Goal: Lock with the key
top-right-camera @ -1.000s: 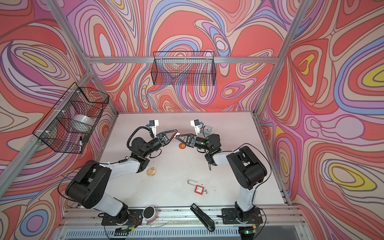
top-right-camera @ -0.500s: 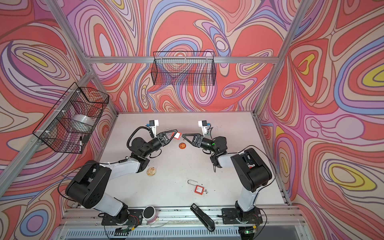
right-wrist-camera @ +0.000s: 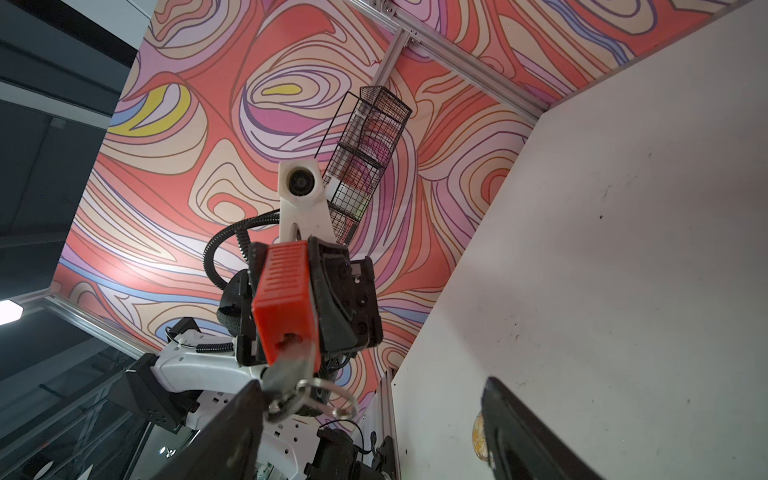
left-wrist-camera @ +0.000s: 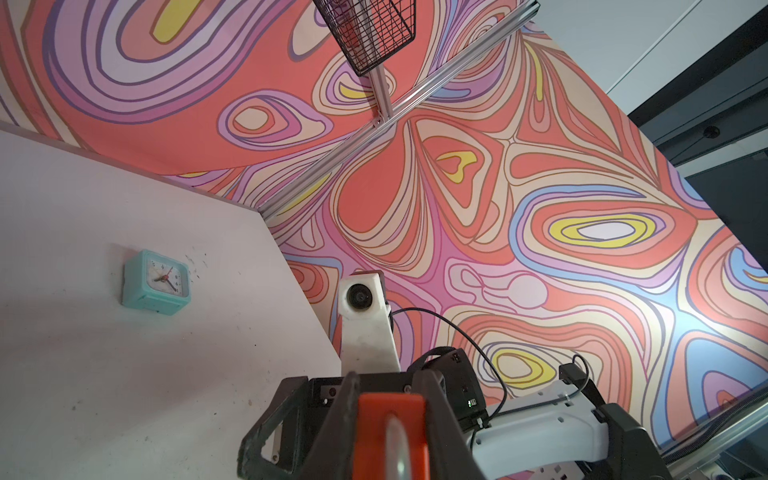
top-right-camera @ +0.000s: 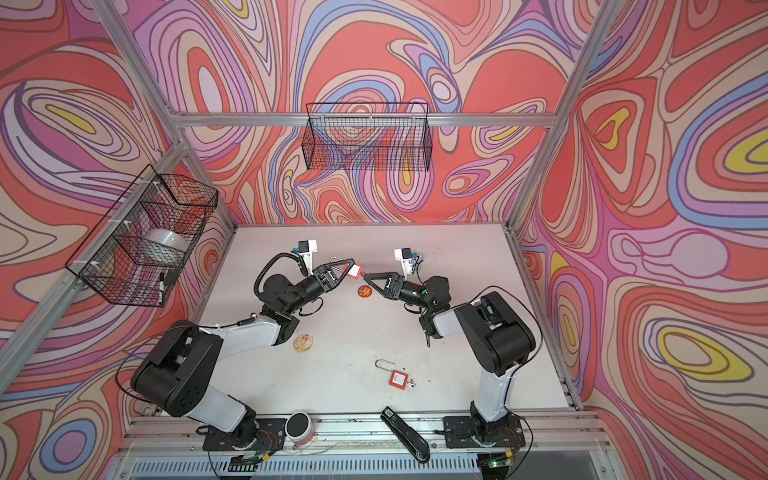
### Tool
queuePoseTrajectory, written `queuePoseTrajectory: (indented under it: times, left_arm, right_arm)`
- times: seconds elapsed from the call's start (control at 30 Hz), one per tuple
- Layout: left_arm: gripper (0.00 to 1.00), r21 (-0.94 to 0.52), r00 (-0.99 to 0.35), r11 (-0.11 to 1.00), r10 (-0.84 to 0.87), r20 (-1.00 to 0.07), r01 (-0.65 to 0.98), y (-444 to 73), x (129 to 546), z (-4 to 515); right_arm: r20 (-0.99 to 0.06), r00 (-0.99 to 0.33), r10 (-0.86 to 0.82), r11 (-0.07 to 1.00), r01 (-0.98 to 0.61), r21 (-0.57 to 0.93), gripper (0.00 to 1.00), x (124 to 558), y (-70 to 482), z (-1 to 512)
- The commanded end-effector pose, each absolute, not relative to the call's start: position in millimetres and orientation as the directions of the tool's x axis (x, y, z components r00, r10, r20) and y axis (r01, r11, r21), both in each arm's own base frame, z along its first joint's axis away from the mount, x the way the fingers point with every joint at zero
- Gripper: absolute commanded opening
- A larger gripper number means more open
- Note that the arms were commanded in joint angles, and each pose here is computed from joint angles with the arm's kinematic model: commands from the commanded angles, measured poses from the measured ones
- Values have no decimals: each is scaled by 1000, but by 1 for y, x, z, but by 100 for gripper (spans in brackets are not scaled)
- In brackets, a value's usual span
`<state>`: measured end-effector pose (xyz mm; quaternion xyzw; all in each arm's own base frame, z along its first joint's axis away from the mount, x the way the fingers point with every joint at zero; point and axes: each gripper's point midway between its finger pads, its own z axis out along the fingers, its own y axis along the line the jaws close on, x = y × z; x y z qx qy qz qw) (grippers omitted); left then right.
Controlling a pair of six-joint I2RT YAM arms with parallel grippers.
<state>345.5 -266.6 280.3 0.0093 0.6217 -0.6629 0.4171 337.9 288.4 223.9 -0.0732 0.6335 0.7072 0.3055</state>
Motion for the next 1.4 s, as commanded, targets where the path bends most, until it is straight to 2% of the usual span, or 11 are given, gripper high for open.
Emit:
queuePoseTrajectory:
  times: [0.0, 0.17, 0.3, 0.4, 0.53, 0.63, 0.7, 0.93, 1.13, 1.37]
  left_arm:
    - [0, -767, -612, 73, -556, -562, 637, -266, 336, 306]
    - [0, -769, -614, 74, -555, -561, 635, -266, 335, 305]
    - [0, -770, -614, 76, -557, -560, 633, -265, 335, 305]
    - [0, -772, -614, 77, -558, -558, 631, -264, 336, 304]
    - [0, -773, -617, 75, -556, -557, 630, -264, 335, 303]
    - [0, -773, -618, 74, -554, -557, 630, -264, 335, 302]
    - [0, -776, -622, 72, -553, -554, 627, -264, 335, 301]
    - [0, -776, -622, 71, -555, -553, 626, -264, 335, 302]
    - [0, -773, -619, 70, -556, -554, 630, -263, 334, 304]
    - [0, -774, -622, 68, -553, -555, 630, -264, 334, 305]
  right_arm:
    - [-494, -799, 342, 37, -514, 857, 84, 341, 287, 204]
    - [-509, -791, 341, 153, -487, 860, 82, 351, 285, 186]
    - [-611, -721, 326, 301, -533, 791, 82, 353, 275, 188]
    - [-669, -676, 308, 311, -593, 742, 84, 342, 269, 205]
    - [-668, -682, 297, 309, -594, 743, 85, 339, 256, 215]
    - [-673, -681, 289, 280, -612, 740, 83, 340, 250, 226]
    - [-680, -681, 271, 253, -631, 733, 79, 341, 253, 235]
    - [-681, -687, 254, 119, -677, 727, 49, 342, 265, 260]
    - [-660, -703, 263, 7, -683, 730, 39, 337, 273, 273]
    - [-660, -722, 209, -20, -678, 735, 30, 325, 289, 266]
